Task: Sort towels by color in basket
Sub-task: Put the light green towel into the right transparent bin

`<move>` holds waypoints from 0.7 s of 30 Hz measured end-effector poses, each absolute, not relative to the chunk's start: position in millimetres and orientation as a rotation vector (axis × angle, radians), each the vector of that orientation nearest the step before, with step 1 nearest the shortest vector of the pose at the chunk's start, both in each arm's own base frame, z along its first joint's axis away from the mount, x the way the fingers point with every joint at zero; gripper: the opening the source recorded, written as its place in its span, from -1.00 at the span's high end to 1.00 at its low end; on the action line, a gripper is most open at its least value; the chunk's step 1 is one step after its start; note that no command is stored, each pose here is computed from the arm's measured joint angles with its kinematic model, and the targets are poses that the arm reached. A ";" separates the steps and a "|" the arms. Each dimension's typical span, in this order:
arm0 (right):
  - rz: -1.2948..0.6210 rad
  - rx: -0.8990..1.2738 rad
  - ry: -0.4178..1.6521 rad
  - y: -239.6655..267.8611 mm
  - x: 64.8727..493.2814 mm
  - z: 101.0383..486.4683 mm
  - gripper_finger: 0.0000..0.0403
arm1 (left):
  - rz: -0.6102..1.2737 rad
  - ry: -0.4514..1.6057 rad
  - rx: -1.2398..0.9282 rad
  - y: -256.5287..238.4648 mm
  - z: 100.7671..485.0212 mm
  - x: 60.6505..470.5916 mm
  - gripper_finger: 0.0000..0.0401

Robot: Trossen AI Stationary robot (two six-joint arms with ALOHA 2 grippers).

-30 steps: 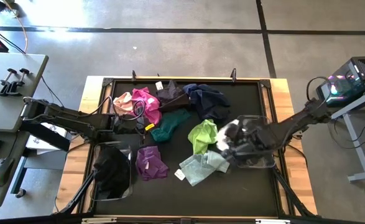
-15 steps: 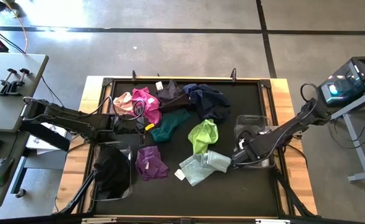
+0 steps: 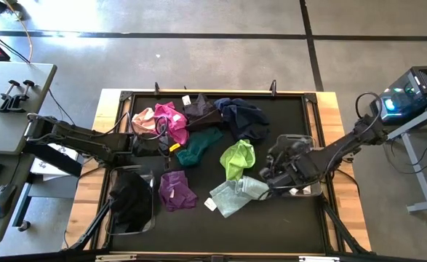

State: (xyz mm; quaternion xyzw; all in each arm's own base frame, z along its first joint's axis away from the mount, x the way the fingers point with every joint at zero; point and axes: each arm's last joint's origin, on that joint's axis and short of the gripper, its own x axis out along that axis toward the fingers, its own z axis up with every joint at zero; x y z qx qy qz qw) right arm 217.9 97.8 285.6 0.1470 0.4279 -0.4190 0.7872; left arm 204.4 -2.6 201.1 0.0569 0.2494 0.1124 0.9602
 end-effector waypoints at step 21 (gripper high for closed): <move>-0.389 0.119 1.064 31.4 344.6 173.9 -0.28 | 0.227 0.513 0.119 -2.6 200.5 204.1 1.00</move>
